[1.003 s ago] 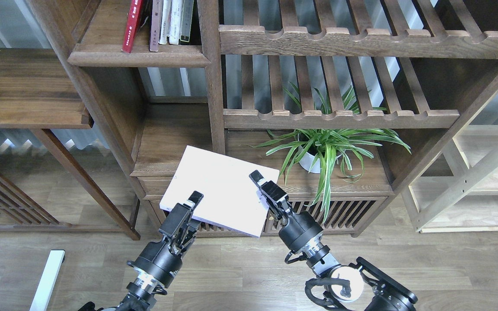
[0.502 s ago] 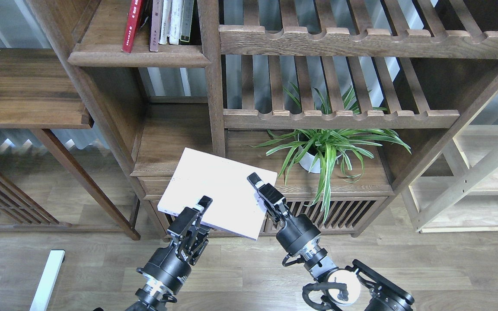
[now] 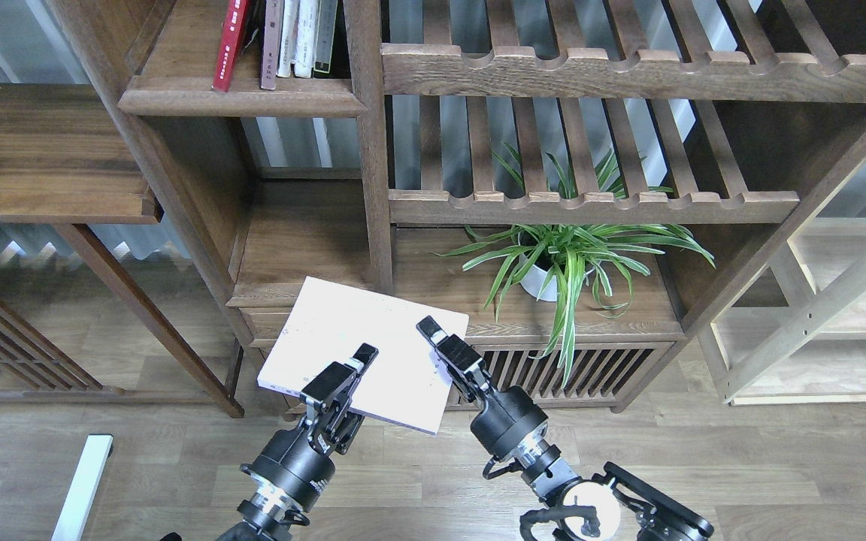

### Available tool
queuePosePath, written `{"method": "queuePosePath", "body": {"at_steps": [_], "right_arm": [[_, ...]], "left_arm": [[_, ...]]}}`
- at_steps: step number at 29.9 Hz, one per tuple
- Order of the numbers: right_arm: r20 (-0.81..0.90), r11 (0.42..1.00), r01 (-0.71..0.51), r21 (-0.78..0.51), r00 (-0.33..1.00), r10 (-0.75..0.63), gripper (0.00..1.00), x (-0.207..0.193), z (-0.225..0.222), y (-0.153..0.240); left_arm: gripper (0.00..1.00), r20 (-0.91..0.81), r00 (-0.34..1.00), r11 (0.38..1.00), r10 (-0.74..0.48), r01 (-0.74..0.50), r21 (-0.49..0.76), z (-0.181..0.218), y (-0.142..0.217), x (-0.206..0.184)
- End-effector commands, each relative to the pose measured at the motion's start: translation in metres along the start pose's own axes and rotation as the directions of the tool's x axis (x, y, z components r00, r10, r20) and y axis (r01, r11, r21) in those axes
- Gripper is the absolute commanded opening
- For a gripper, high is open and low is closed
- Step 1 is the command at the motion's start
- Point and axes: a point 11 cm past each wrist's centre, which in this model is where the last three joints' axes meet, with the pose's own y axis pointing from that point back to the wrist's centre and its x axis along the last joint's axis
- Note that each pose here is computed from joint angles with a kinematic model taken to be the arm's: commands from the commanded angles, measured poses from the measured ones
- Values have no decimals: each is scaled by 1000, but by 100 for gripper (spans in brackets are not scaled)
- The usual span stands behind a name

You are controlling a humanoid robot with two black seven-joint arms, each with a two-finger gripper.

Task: Organize books on shelf
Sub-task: 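Pinch the white book's lower edge between both grippers and hold it, then grip the white book with the left gripper and release the right gripper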

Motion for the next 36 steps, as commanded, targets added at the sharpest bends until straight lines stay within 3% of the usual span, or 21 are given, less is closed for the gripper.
{"method": "queuePosePath", "body": {"at_steps": [1,7,9,13,31,36], "right_arm": [[-1,1000,0,-2,1000,0,15,0,0,0],[1,1000,-3,-3,1000,3,23,1,1,1],[0,1000,-3,-9,1000,3,44,1,2,1],[-7,1000,7,-11,1000,-7,99,-2,0,-3],[-4,996,-13,87,1000,14,100,4,-29,-1],[-4,994,-12,106,1000,12,100,4,-35,-2]], "left_arm": [[6,0,1000,1000,12,-12,-2,0,1,4],[2,0,1000,1000,16,-16,1,0,2,5],[1,-1,1000,1000,17,-17,-1,0,3,5],[0,-1,1000,1000,18,-18,-4,0,4,6],[2,-7,1000,997,11,-11,-77,22,11,4],[2,13,1000,999,11,-11,-47,28,14,3]]}}
